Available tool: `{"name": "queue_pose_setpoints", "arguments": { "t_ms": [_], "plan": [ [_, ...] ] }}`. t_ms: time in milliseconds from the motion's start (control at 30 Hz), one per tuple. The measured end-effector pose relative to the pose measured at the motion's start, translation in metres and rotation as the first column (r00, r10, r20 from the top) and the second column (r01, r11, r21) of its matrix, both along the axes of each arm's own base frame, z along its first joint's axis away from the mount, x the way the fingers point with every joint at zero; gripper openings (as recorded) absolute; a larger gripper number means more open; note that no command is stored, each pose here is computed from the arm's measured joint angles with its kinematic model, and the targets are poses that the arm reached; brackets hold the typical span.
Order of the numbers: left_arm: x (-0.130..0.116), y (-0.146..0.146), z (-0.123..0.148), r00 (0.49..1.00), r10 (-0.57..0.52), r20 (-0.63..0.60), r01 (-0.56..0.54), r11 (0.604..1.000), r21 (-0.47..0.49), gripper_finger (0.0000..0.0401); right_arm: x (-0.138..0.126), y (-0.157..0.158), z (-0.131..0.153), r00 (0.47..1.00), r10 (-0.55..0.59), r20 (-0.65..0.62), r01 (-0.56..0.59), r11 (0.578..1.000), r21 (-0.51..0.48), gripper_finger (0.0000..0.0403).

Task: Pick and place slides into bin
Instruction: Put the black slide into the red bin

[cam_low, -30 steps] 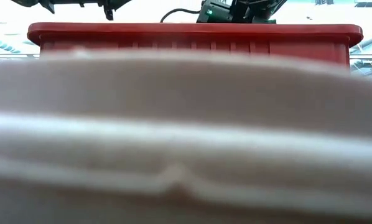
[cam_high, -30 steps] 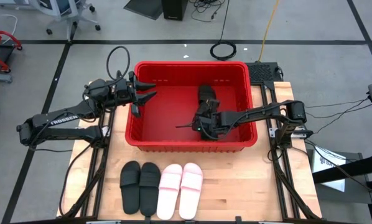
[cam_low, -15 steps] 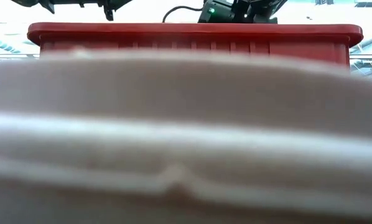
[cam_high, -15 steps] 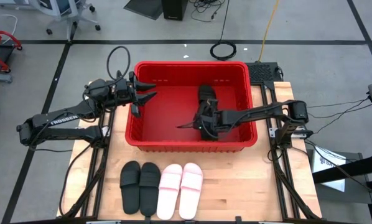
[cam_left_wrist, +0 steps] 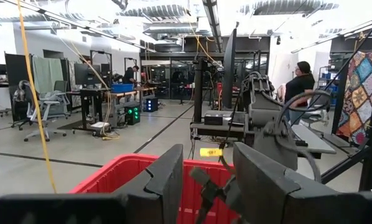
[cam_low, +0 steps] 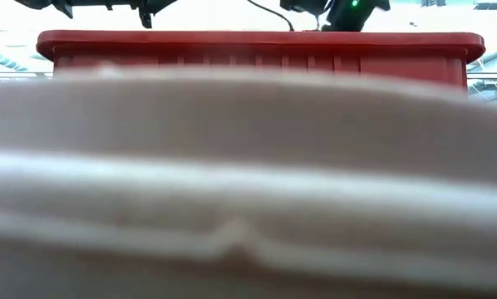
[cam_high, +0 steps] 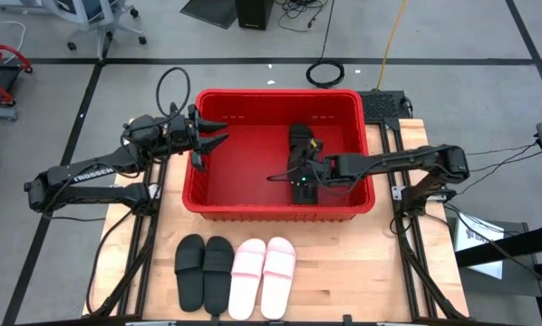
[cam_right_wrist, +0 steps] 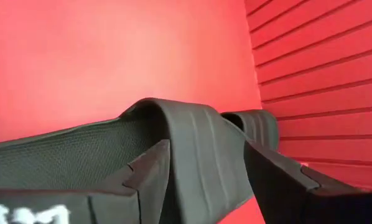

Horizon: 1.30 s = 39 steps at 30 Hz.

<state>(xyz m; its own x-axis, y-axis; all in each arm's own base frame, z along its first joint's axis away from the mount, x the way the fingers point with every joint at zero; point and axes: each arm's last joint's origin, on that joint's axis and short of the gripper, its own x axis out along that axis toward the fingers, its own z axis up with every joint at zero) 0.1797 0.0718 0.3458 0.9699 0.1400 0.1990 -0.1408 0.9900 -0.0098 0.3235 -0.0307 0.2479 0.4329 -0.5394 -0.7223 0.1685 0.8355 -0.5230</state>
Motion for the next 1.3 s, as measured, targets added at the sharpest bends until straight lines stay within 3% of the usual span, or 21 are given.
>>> {"name": "queue_pose_setpoints", "arguments": {
  "t_ms": [167, 300, 567, 833, 1167, 1300],
  "plan": [
    [0.000, 0.000, 0.000, 1.000, -0.004, 0.002, 0.004, 1.000, -0.011, 0.0147, -0.005, 0.000, 0.010, 1.000, -0.001, 0.027, 0.001, 1.000, -0.001, 0.0196],
    [0.000, 0.000, 0.000, 1.000, -0.005, 0.002, 0.005, 1.000, -0.012, 0.0147, -0.010, 0.001, 0.005, 0.999, 0.011, -0.043, -0.010, 1.000, 0.007, 0.0194],
    [0.000, 0.000, 0.000, 1.000, -0.004, 0.002, 0.004, 1.000, -0.007, 0.0147, -0.016, -0.003, -0.033, 0.991, 0.129, -0.035, -0.121, 0.977, 0.174, 0.0194],
    [0.000, 0.000, 0.000, 1.000, -0.001, 0.001, 0.001, 1.000, 0.001, 0.0147, -0.028, -0.021, -0.057, 0.993, 0.093, -0.066, -0.080, 0.980, 0.184, 0.0188],
    [0.000, 0.000, 0.000, 1.000, 0.000, 0.001, 0.000, 1.000, 0.002, 0.0147, -0.029, -0.022, -0.055, 0.991, 0.113, -0.066, -0.101, 0.981, 0.164, 0.0183],
    [0.000, 0.000, 0.000, 1.000, 0.007, 0.001, -0.007, 1.000, 0.001, 0.0147, -0.028, -0.022, -0.046, 0.994, 0.109, 0.002, -0.108, 0.983, 0.148, 0.0180]
  ]
}}
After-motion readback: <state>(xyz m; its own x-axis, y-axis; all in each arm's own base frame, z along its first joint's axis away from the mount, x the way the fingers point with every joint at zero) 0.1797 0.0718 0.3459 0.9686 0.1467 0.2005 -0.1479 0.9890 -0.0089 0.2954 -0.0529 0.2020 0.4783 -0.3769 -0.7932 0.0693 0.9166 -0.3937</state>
